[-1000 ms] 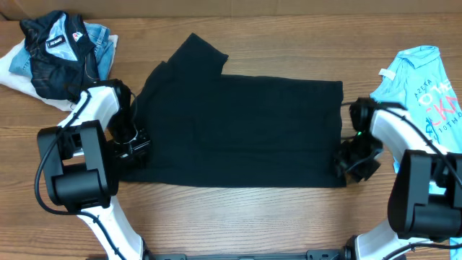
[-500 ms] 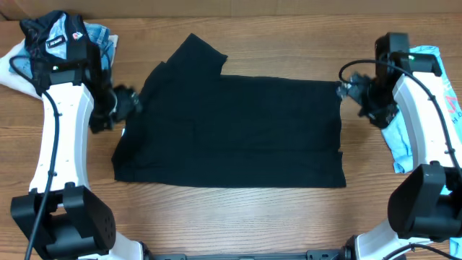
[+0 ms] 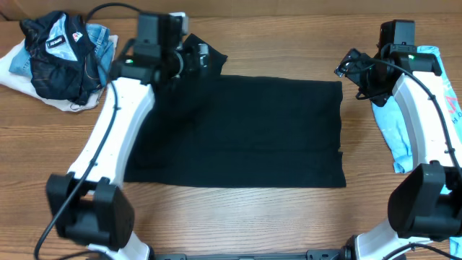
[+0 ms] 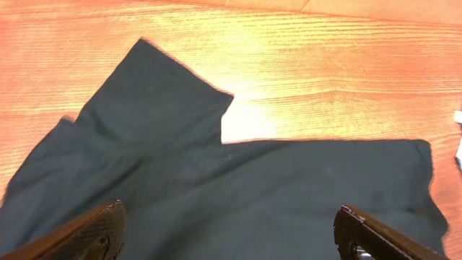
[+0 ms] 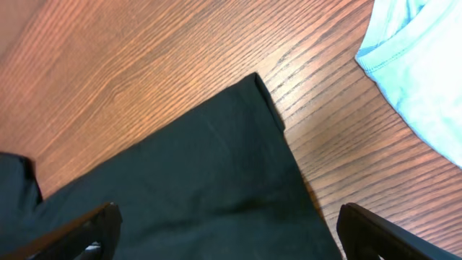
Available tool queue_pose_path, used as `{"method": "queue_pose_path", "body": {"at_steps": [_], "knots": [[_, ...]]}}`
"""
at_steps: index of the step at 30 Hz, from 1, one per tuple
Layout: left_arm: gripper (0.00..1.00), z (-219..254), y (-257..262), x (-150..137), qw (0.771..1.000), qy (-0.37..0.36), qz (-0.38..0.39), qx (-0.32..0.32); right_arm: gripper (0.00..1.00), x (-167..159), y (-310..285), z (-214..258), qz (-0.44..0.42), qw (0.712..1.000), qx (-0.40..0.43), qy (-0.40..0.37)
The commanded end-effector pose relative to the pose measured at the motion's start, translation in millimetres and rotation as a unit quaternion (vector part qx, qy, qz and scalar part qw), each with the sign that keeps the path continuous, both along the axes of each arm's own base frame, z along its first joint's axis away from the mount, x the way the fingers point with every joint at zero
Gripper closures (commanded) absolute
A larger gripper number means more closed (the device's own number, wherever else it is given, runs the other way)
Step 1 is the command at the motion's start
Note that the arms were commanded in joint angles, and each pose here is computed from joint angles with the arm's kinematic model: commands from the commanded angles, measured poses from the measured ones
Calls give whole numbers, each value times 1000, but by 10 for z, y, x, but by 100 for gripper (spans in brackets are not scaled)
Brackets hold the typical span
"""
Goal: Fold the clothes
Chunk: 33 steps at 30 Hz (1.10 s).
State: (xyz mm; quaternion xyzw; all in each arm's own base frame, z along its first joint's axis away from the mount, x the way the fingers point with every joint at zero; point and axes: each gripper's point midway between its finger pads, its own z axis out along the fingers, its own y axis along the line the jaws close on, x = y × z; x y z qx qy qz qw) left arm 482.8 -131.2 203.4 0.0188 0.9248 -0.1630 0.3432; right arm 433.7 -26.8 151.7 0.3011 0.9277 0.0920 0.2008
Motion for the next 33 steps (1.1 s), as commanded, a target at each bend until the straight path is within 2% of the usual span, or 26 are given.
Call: {"method": "queue_pose_path", "body": {"at_steps": [1,8,15,23,27,33], "knots": [[7,-394,11,205,999,17,11,37,0,39,-14,-30,17,1000,-8,1],[11,-826,-132,591,996,44,-24,75,0,-38,-11,-298,18,999,-5,46],[11,-929,-291,866,979,28,-39,197,0,-71,-1,-710,19,995,4,100],[15,-1238,-524,951,974,22,-62,216,0,-199,10,-1139,35,986,7,164],[14,-1398,-509,1003,971,21,-64,229,0,-206,12,-1180,36,985,8,169],[19,-1544,-494,1050,969,20,-64,240,0,-203,12,-1179,36,985,8,168]]}}
